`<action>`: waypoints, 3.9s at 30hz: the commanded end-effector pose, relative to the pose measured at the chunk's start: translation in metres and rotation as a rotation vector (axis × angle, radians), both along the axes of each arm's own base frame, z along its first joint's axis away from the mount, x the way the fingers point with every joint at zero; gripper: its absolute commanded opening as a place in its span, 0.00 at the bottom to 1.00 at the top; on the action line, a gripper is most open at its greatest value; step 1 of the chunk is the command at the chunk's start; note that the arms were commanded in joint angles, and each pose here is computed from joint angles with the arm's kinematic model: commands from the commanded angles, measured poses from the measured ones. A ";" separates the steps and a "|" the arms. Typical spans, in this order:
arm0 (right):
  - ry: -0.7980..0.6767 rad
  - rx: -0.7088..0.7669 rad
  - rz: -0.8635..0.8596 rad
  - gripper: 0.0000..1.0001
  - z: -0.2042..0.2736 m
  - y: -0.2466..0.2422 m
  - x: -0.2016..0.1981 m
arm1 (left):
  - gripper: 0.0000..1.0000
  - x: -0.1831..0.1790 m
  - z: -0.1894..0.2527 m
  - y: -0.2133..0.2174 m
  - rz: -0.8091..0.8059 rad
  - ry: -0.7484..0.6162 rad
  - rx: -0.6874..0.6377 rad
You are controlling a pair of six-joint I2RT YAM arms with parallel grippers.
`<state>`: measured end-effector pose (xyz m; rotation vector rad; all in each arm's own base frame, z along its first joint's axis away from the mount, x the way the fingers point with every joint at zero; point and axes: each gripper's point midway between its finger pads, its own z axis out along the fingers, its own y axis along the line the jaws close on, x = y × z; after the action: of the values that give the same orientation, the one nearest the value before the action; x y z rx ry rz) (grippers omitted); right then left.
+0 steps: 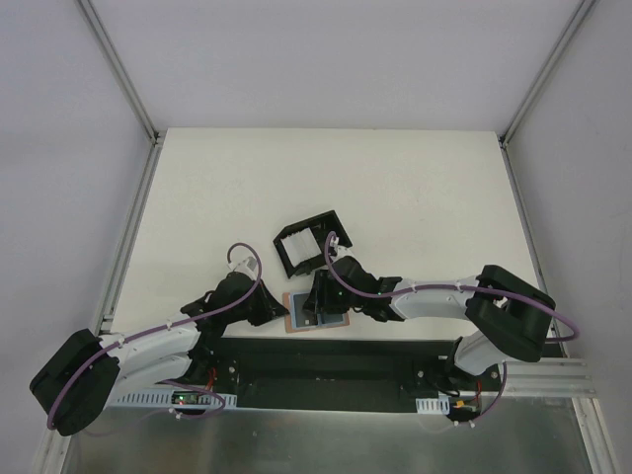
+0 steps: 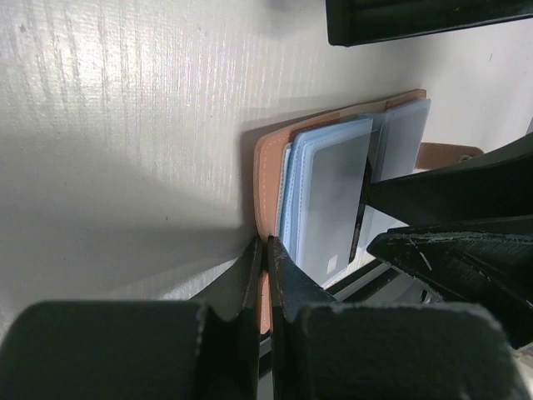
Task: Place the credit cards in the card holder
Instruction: Insert the credit card into the card holder, then move the storage box to the center of the board.
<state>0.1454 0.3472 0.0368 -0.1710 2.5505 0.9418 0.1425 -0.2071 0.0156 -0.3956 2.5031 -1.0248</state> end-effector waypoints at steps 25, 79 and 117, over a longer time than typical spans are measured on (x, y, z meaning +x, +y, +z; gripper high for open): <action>-0.135 -0.136 -0.034 0.40 0.022 -0.024 0.013 | 0.00 -0.003 0.009 0.001 -0.043 -0.039 -0.008; -0.190 -0.403 -0.154 0.14 0.021 -0.100 0.030 | 0.00 -0.016 -0.003 0.002 -0.052 0.021 0.129; -0.251 -0.277 -0.034 0.38 0.076 -0.029 0.186 | 0.00 -0.001 -0.001 0.012 0.015 -0.008 0.135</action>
<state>0.3201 0.3207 0.1052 -0.2734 2.4493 0.5406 0.1418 -0.2000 0.0174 -0.3840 2.5244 -0.8755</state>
